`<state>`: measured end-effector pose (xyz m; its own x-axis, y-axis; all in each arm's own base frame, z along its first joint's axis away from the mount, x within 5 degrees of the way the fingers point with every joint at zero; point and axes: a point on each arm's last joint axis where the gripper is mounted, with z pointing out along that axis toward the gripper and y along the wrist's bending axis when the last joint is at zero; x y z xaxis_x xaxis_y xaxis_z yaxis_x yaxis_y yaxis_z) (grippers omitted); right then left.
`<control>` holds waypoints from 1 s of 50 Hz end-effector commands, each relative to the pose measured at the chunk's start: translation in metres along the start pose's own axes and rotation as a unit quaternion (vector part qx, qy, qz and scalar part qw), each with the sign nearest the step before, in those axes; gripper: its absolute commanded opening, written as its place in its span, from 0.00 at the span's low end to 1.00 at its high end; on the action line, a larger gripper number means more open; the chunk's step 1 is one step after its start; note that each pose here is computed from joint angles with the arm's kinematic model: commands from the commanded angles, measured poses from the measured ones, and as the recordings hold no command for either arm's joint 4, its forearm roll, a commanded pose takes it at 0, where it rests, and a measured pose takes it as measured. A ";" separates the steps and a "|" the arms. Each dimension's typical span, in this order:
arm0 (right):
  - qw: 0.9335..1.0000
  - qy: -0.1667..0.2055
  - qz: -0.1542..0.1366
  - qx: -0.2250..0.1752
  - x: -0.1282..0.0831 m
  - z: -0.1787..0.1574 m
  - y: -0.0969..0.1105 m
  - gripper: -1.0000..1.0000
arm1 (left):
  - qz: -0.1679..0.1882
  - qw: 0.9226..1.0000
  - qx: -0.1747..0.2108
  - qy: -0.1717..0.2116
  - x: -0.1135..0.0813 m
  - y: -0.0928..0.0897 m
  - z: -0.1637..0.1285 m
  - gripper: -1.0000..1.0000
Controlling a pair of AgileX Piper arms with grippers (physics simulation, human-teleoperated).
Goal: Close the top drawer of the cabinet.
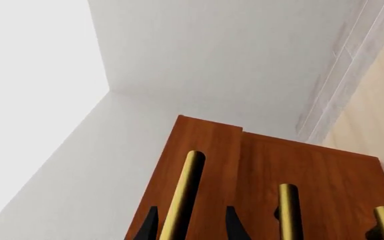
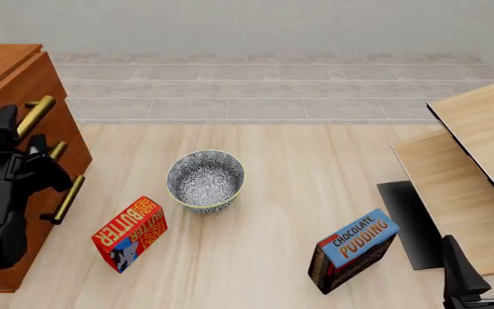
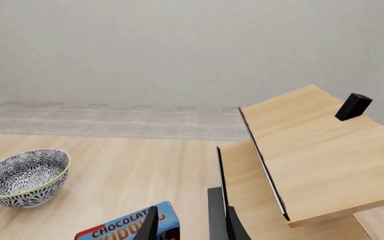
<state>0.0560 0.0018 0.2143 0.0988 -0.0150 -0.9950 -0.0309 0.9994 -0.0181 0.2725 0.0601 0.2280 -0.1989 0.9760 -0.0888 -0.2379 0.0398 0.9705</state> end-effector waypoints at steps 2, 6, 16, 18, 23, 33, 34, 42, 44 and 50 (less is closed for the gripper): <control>1.000 -0.001 0.000 0.001 0.000 0.000 0.000 1.00 | 0.013 0.999 0.029 0.027 0.017 -0.019 0.007 1.00; 1.000 -0.001 0.000 0.001 0.000 0.000 0.000 1.00 | 0.014 0.999 0.028 0.030 0.019 -0.019 0.007 1.00; 1.000 -0.001 0.001 0.000 0.000 0.000 0.000 1.00 | 0.014 0.999 0.024 0.041 0.026 -0.018 0.011 1.00; 1.000 -0.001 0.001 0.000 0.000 0.000 0.000 1.00 | 0.014 0.999 0.024 0.043 0.028 -0.019 0.012 1.00; 1.000 -0.001 0.000 -0.001 0.000 0.000 0.000 1.00 | 0.012 0.999 0.024 0.047 0.030 -0.019 0.012 1.00; 1.000 -0.001 0.000 -0.001 0.000 0.000 0.000 1.00 | 0.011 0.998 0.025 0.054 0.035 -0.021 0.014 1.00; 1.000 -0.001 0.000 -0.001 0.000 0.000 0.000 1.00 | 0.010 0.998 0.026 0.055 0.035 -0.021 0.013 1.00; 1.000 -0.001 0.000 -0.001 0.000 0.000 0.000 1.00 | 0.006 0.998 0.024 0.063 0.040 -0.020 0.014 1.00; 1.000 -0.002 0.000 0.000 0.000 0.000 0.000 1.00 | 0.005 0.998 0.022 0.066 0.042 -0.020 0.015 1.00; 1.000 -0.001 0.000 -0.001 0.000 0.000 0.000 1.00 | 0.006 0.997 0.019 0.073 0.047 -0.019 0.016 1.00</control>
<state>0.0560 0.0019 0.2146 0.1017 -0.0150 -0.9947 -0.0321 0.9993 -0.0184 0.2725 0.0616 0.2281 -0.1938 0.9754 -0.1047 -0.2416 0.0560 0.9688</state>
